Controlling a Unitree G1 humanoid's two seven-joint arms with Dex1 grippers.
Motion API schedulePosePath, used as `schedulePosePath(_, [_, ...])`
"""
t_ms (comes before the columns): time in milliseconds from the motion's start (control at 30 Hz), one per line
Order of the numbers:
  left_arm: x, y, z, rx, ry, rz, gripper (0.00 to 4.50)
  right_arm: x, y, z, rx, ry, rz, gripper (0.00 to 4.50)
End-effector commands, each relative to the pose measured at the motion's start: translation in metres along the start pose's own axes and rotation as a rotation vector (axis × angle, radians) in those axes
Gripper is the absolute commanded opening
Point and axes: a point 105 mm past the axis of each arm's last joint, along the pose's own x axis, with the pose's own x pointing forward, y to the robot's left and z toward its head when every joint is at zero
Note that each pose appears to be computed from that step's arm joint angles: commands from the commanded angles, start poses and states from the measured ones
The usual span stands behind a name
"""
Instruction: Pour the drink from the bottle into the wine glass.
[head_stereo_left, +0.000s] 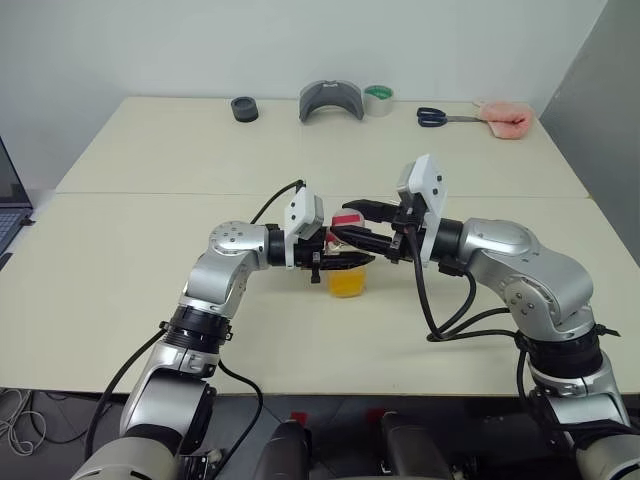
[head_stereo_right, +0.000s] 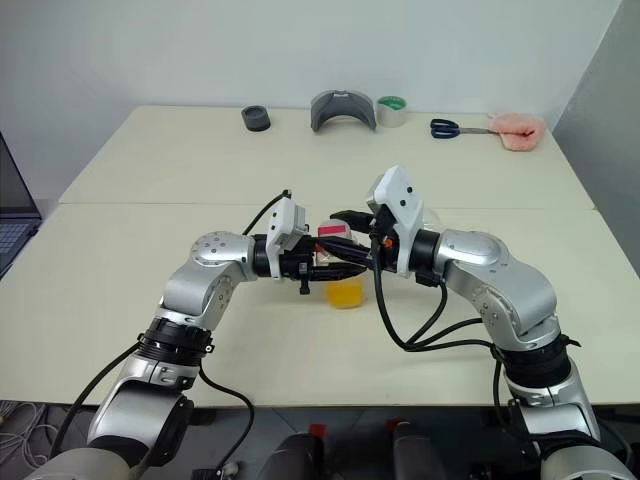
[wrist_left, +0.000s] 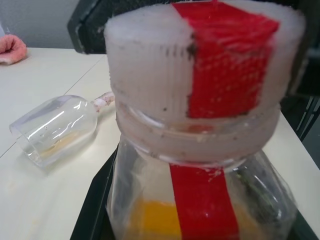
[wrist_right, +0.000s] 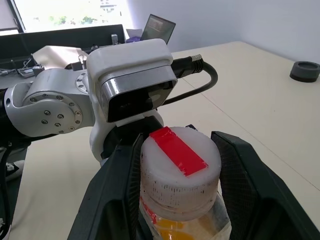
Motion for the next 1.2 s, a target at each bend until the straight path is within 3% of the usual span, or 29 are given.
schedulePosePath(33, [0.0,0.0,0.012,0.047,-0.028,-0.002,1.69,-0.003,0.006,0.017,-0.158,-0.05,-0.021,1.82])
schedulePosePath(133, [0.0,0.0,0.012,0.045,-0.031,0.003,1.69,-0.005,0.007,0.018,-0.336,-0.034,-0.062,1.82])
schedulePosePath(267, [0.0,-0.001,0.011,0.041,-0.034,0.007,1.69,-0.009,0.006,0.019,-0.421,-0.058,-0.102,1.73])
schedulePosePath(433, [0.0,-0.001,0.011,0.037,-0.037,0.017,1.69,-0.027,-0.004,0.024,-0.302,-0.126,-0.196,1.73])
schedulePosePath(567, [-0.004,0.002,0.012,0.033,-0.042,0.051,1.69,-0.072,-0.024,0.009,-0.162,-0.089,-0.376,1.72])
schedulePosePath(667, [-0.006,0.005,0.014,0.027,-0.049,0.081,1.69,-0.109,-0.034,-0.02,-0.067,-0.04,-0.543,1.72])
schedulePosePath(767, [-0.011,0.007,0.017,0.018,-0.055,0.11,1.69,-0.146,-0.036,-0.068,0.026,0.068,-0.722,1.72])
schedulePosePath(933, [-0.02,0.012,0.023,0.007,-0.062,0.158,1.69,-0.175,-0.031,-0.133,0.15,0.209,-0.883,1.72])
schedulePosePath(1067, [-0.029,0.017,0.024,0.01,-0.052,0.201,1.69,-0.178,-0.031,-0.149,0.208,0.214,-0.912,3.04])
schedulePosePath(1200, [-0.038,0.023,0.024,0.015,-0.046,0.26,1.69,-0.182,-0.038,-0.146,0.195,0.21,-0.91,4.48])
